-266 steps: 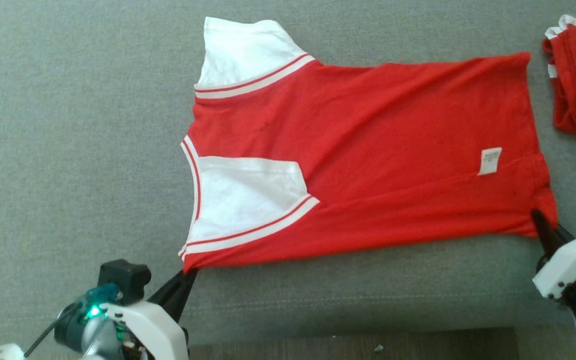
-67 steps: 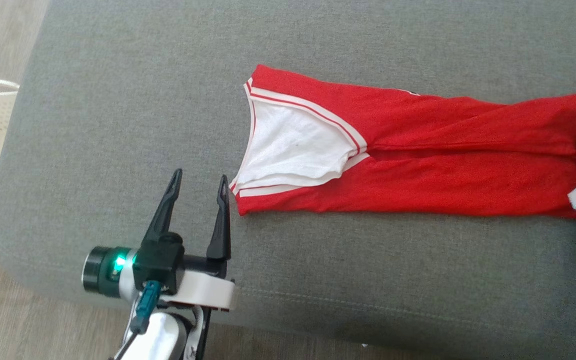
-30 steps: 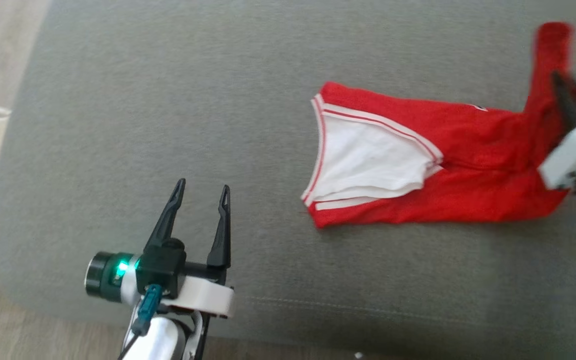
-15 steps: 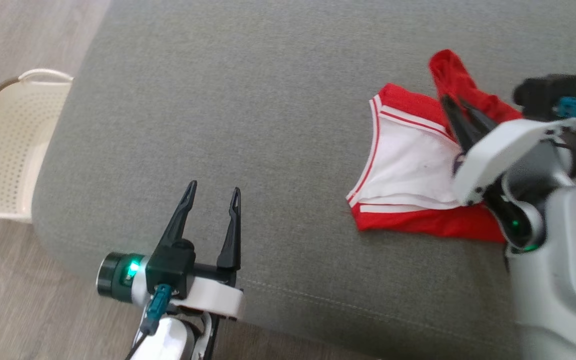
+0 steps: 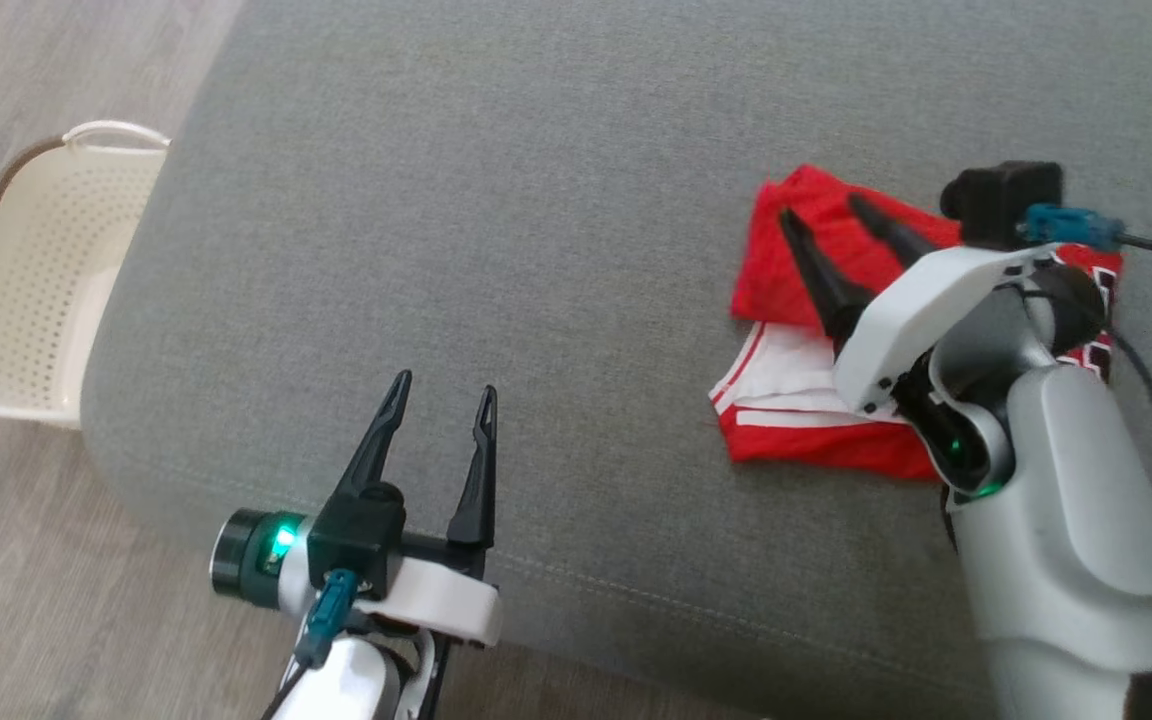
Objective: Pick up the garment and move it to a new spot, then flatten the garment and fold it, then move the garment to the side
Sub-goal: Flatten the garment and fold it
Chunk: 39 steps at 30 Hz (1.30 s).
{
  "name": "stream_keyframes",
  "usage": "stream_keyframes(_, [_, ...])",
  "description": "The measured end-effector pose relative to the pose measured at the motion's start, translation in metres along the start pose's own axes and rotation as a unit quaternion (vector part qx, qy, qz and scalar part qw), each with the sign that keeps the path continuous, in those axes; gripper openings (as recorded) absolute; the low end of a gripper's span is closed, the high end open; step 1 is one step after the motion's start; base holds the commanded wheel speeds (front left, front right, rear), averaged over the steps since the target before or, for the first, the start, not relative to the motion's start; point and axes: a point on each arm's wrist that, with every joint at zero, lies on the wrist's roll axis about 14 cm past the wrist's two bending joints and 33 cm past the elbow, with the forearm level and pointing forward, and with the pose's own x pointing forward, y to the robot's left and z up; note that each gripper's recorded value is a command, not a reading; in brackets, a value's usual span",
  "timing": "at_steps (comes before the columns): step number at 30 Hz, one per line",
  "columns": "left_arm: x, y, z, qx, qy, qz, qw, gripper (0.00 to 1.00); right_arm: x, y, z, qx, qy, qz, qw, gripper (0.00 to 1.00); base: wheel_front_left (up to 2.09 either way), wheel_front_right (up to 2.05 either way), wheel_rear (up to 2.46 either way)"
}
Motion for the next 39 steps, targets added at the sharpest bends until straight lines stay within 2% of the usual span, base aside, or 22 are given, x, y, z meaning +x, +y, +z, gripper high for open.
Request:
stream_keyframes(5, [0.004, -0.008, 0.0, 0.0, -0.003, -0.014, 1.0, 1.0, -0.021, -0.019, 0.048, 0.007, -0.111, -0.024, 0.993, 1.0, 0.0, 0.0, 0.0])
stream_keyframes(10, [0.01, -0.023, 0.009, -0.006, -0.018, -0.039, 0.999, 1.0, -0.064, -0.079, 0.07, -0.008, -0.183, -0.106, 0.977, 1.0, 0.0, 0.0, 0.0])
stream_keyframes(13, [0.013, -0.033, 0.013, -0.005, -0.027, -0.056, 0.998, 1.0, -0.086, -0.1, 0.057, -0.009, -0.19, -0.141, 0.972, 1.0, 0.0, 0.0, 0.0])
stream_keyframes(17, [0.014, -0.046, 0.02, -0.01, -0.039, -0.082, 0.996, 1.0, -0.097, -0.109, 0.008, 0.006, -0.136, -0.158, 0.978, 1.0, 0.0, 0.0, 0.0])
stream_keyframes(18, [0.014, -0.048, 0.022, -0.009, -0.042, -0.085, 0.995, 1.0, -0.099, -0.111, -0.003, 0.003, -0.119, -0.159, 0.98, 0.96, 0.0, 0.0, 0.0])
stream_keyframes(19, [0.014, -0.049, 0.023, -0.008, -0.044, -0.087, 0.995, 1.0, -0.098, -0.11, -0.013, -0.004, -0.103, -0.156, 0.982, 0.41, 0.0, 0.0, 0.0])
stream_keyframes(20, [0.013, -0.049, 0.024, -0.008, -0.045, -0.088, 0.995, 1.0, -0.096, -0.108, -0.02, -0.011, -0.089, -0.149, 0.985, 0.0, 0.0, 0.0, 0.0])
stream_keyframes(25, [0.01, -0.043, 0.018, -0.005, -0.035, -0.08, 0.996, 1.0, -0.07, -0.096, -0.03, -0.06, -0.039, -0.102, 0.992, 0.0, 0.0, 0.0, 0.0])
stream_keyframes(31, [0.004, -0.038, 0.013, -0.007, -0.025, -0.074, 0.997, 1.0, -0.035, -0.088, -0.033, -0.088, 0.009, -0.063, 0.994, 0.0, 0.0, 0.0, 0.0])
stream_keyframes(34, [0.003, -0.038, 0.01, -0.008, -0.019, -0.072, 0.997, 1.0, -0.024, -0.079, -0.052, -0.078, 0.049, -0.044, 0.995, 0.0, 0.0, 0.0, 0.0])
stream_keyframes(39, [0.003, -0.037, 0.008, -0.009, -0.016, -0.069, 0.997, 1.0, -0.018, -0.044, -0.08, -0.045, 0.101, 0.009, 0.994, 0.0, 0.0, 0.0, 0.0])
